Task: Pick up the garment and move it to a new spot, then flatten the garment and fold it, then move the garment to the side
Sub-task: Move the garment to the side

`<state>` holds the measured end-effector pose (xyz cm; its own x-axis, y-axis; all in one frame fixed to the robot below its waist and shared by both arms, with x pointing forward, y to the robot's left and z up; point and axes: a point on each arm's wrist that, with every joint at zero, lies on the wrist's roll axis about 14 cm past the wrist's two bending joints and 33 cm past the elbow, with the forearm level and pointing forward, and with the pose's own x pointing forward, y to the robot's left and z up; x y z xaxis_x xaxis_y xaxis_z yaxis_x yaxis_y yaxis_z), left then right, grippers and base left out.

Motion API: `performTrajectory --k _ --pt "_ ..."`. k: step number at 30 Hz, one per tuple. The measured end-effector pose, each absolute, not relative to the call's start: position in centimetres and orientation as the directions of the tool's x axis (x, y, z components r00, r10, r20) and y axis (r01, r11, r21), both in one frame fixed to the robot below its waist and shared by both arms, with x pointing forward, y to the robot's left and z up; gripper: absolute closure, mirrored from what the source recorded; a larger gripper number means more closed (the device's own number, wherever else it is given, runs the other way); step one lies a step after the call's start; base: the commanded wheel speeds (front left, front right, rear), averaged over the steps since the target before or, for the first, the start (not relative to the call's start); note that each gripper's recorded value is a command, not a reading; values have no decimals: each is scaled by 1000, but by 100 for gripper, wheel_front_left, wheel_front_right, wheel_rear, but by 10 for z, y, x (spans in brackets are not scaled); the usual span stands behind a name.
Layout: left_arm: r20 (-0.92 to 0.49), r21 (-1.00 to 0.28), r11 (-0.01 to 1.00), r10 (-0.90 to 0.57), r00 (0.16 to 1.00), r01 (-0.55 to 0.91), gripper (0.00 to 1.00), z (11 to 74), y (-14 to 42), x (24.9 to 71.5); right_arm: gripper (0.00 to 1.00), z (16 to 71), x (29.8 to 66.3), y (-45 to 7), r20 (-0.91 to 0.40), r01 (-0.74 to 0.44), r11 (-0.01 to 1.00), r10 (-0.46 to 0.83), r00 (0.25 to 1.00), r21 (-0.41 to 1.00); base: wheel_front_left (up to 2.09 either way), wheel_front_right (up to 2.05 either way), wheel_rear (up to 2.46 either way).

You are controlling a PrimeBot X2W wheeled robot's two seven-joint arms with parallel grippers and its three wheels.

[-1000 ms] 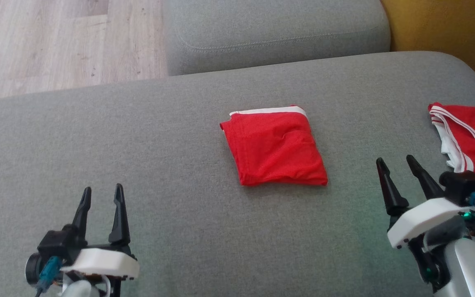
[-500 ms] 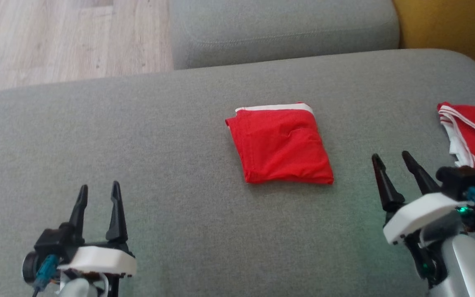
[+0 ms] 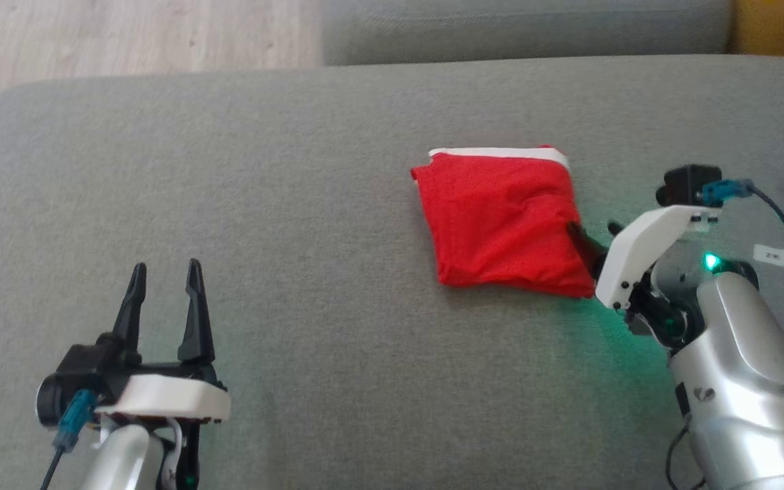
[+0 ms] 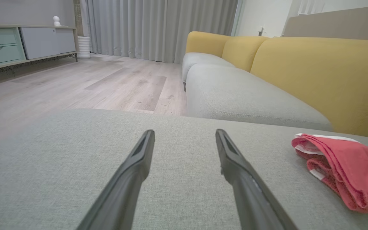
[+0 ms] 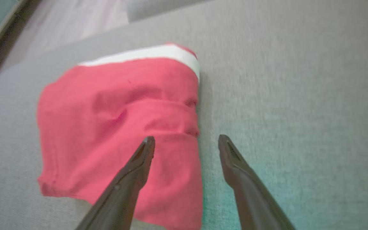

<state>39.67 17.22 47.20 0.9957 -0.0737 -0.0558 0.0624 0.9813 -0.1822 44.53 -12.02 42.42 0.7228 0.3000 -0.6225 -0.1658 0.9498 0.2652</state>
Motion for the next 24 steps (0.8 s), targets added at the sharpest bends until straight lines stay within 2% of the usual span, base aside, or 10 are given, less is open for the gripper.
performTrajectory --k 1,3,10,12,13,19,24 --pt "-61 -180 982 -68 996 56 0 470 175 397 0 406 443 -121 -674 -137 952 290 679 272 0 0 0" --pt "-73 -178 983 -58 996 45 0 466 178 395 0 394 443 -117 -702 -118 951 293 649 287 0 0 0" --pt "-94 -169 985 -42 995 26 0 460 184 393 0 381 452 -107 -739 -83 943 307 600 323 0 0 0" --pt "-92 -168 985 -45 995 29 0 460 183 394 86 380 452 -105 -759 -91 944 310 572 317 0 0 0" --pt "-89 -168 985 -48 995 32 0 461 182 395 100 382 452 -102 -762 -104 943 317 565 315 0 0 0" --pt "-79 -174 982 -91 993 76 0 463 167 405 100 393 449 -95 -773 -271 945 308 555 182 0 0 0" --pt "-61 -187 972 -158 986 144 0 466 142 418 100 436 461 -121 -748 -417 909 263 609 -20 0 0 0"
